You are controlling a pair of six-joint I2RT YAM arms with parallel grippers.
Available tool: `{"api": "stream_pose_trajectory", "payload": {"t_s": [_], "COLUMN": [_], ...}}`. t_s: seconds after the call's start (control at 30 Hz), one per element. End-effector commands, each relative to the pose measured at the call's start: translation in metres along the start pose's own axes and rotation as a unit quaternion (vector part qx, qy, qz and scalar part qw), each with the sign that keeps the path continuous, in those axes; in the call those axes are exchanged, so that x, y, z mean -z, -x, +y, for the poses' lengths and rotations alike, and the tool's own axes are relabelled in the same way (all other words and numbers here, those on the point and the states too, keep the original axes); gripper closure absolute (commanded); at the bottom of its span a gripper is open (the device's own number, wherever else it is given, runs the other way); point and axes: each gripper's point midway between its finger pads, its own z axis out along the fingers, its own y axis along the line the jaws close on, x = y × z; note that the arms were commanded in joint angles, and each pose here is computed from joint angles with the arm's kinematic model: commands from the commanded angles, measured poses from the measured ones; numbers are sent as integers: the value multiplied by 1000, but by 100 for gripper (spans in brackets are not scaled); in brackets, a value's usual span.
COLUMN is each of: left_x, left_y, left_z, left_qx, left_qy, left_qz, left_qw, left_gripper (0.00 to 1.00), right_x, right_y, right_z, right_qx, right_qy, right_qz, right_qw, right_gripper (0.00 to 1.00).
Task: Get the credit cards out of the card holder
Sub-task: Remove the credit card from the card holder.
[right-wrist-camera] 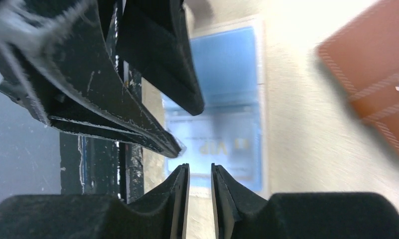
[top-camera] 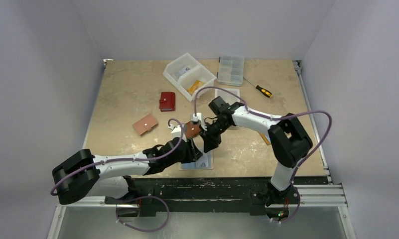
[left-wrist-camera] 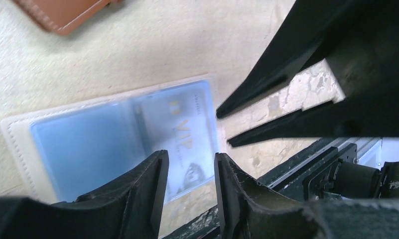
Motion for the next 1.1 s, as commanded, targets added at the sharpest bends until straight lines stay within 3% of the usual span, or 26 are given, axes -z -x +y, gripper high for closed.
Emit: {"api": "stream_pose_trajectory", "payload": {"t_s": [0.0,0.3,0.9,1.0,1.07], "left_x": [-3,-19,-21,-24,-26], "left_y": [11,-3,-30,-33,-35], "left_z": [-28,3,30,30,29], "left_qx": [-48,-93,-86,-87,-85], "left_qy": [-4,163,211,209,203], "left_qz": [-7,44,88,93,97], "left_qw": [999,981,970,970,971], "left_gripper": [57,52,50,53,61], "right_x": [43,76,73,72,72], "right_y": [15,2,-8,-9,-9], "right_z": [-4,-21,-25,-23,-22], "right_qx": [20,-7,-1,-1,0], "right_qy": [-27,-89,-89,-88,-85], "right_qz": [-64,-111,-89,-90,-91], "right_qw": [997,990,992,992,992], "right_gripper": [68,59,58,57,57]}}
